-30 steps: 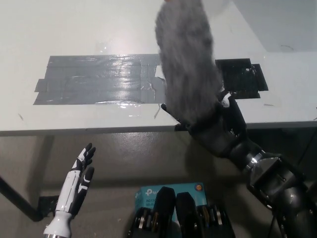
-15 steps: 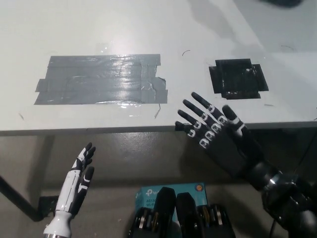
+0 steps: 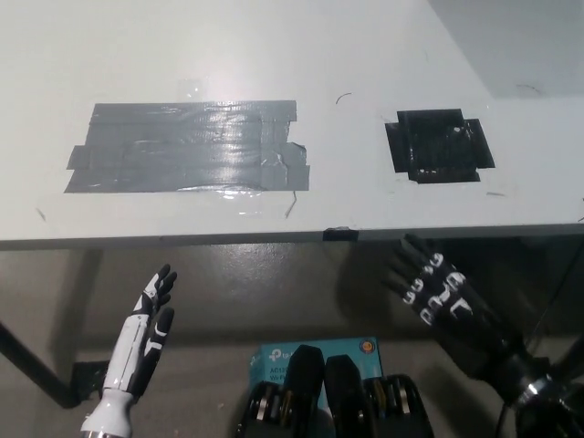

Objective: A grey duster is kept infront of the robot in the middle of the table and the robot extends its right arm to grab the duster, picks it up and hands it to a person

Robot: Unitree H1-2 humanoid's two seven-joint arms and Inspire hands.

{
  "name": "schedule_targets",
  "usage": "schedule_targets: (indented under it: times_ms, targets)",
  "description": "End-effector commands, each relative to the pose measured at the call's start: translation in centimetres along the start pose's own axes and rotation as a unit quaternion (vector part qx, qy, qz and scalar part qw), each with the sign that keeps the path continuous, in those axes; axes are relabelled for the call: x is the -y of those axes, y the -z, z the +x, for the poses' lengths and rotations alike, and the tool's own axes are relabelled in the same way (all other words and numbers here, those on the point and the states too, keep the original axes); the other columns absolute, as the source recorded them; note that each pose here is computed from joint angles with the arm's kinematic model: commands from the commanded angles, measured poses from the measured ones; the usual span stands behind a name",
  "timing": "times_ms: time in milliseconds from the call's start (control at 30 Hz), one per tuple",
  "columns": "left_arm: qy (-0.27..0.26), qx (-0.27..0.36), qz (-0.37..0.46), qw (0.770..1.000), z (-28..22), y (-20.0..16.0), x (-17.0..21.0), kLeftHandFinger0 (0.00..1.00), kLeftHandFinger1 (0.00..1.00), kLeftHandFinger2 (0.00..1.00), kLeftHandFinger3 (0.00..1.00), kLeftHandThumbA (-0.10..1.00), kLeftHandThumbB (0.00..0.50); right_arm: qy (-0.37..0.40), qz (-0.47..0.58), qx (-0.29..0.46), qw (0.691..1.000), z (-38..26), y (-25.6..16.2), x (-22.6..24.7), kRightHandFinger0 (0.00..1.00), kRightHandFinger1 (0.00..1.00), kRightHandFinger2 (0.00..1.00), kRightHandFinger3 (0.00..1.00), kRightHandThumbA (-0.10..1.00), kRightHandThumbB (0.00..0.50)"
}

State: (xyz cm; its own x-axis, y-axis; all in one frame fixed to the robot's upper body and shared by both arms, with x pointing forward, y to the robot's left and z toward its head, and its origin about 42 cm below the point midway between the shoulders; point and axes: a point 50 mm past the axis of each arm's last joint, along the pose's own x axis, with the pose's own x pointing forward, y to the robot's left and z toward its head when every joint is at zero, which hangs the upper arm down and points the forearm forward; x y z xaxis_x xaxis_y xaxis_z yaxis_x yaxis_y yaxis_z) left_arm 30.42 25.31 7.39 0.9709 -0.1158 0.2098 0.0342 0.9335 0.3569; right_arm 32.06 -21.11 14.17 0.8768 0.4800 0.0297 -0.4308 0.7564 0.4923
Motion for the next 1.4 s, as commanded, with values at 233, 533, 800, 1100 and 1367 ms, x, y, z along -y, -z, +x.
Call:
schedule_targets:
  times_ms: [233, 533, 800, 1100, 1367]
  targets:
    - [-0.011, 0.025, 0.009, 1.000, -0.1, -0.7, -0.5, 1.00, 1.00, 1.00, 1.00, 1.00, 0.253, 0.076, -0.242, 0.054, 0.966, -0.9, 0.2, 1.8, 1.00, 1.00, 1.00, 1.00, 1.00, 0.410]
    - [-0.011, 0.014, 0.000, 1.000, -1.1, -0.5, 0.1, 1.00, 1.00, 1.00, 1.00, 1.00, 0.252, 0.085, -0.286, 0.044, 0.954, -1.6, 0.7, 1.5, 1.00, 1.00, 1.00, 1.00, 1.00, 0.358]
    - [-0.014, 0.011, 0.001, 1.000, -1.1, -0.4, 0.0, 0.99, 1.00, 1.00, 1.00, 1.00, 0.280, 0.087, -0.314, 0.043, 0.944, -1.5, 0.6, 1.4, 1.00, 1.00, 1.00, 1.00, 1.00, 0.386]
    - [-0.015, 0.009, 0.005, 1.000, -1.1, -0.5, -0.1, 0.99, 1.00, 1.00, 1.00, 1.00, 0.285, 0.088, -0.332, 0.045, 0.938, -1.2, 0.5, 1.4, 1.00, 1.00, 1.00, 1.00, 0.99, 0.404]
    - [-0.016, 0.012, 0.007, 1.000, -1.0, -0.6, -0.2, 1.00, 1.00, 1.00, 1.00, 1.00, 0.274, 0.087, -0.335, 0.046, 0.937, -1.1, 0.5, 1.4, 1.00, 1.00, 1.00, 1.00, 0.99, 0.407]
